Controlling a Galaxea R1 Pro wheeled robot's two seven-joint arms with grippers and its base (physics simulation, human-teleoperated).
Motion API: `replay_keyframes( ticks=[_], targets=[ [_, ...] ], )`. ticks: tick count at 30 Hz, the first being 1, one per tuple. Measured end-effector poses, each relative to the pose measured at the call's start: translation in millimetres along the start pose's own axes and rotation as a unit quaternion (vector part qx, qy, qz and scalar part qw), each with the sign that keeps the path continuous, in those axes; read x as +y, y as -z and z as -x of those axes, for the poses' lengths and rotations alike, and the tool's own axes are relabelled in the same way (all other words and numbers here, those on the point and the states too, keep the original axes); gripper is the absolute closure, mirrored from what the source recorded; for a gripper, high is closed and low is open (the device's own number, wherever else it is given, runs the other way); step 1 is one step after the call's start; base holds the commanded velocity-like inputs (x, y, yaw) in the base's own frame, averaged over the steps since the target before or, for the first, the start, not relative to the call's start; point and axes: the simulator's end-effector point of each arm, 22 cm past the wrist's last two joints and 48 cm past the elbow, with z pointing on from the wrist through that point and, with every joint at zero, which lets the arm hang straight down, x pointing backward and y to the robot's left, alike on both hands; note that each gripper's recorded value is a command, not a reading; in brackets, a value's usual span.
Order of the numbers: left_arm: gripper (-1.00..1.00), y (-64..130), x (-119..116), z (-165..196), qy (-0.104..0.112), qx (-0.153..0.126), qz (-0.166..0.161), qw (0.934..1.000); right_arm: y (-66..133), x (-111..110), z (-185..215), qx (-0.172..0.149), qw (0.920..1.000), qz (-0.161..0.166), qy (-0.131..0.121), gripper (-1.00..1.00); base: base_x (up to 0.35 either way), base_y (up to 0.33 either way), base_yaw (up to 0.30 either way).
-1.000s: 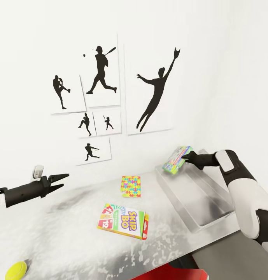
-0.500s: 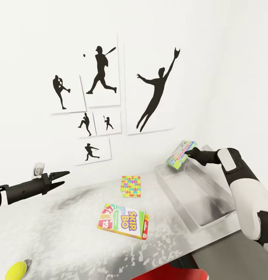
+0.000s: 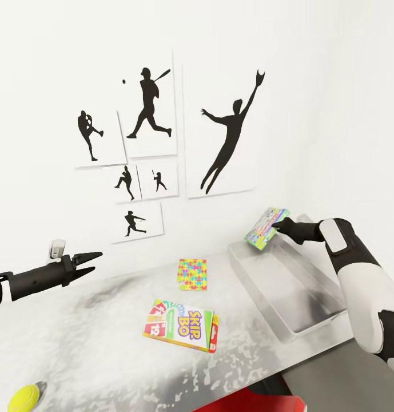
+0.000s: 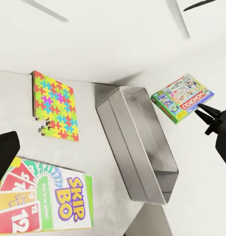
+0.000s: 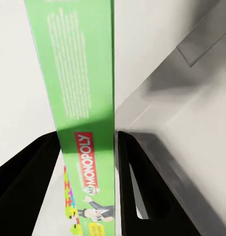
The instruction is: Put all the toys in the child's room - the three board games (two on the bed and one on the table), the two jigsaw puzzles on the table, and the tennis ball on the table - inside the toy box on the table in the child's room.
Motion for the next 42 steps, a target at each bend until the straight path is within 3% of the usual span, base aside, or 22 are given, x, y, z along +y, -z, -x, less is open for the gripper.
replay_keyframes(
  ticks=[10,21,42],
  targets=[
    [-1.00,-0.3,-0.1,-0.3,0.000,0.000,0.000,1.0000,-0.2,1.3,-8.8,0.020,0.9998,0.000,0.000,1.00,0.000,0.000,0.000],
    [-1.00,-0.3,-0.3,-0.4,0.001,0.001,-0.001,1.0000,-1.1,-12.1,-18.5,0.037,0.9987,-0.036,0.001,1.00,0.000,0.000,0.000],
    [-1.00,-6.5,12.8,-5.3,0.010,0.008,0.006,0.9999,-14.1,-15.1,-23.2,0.054,0.9978,-0.038,-0.009,1.00,0.000,0.000,0.000]
  ],
)
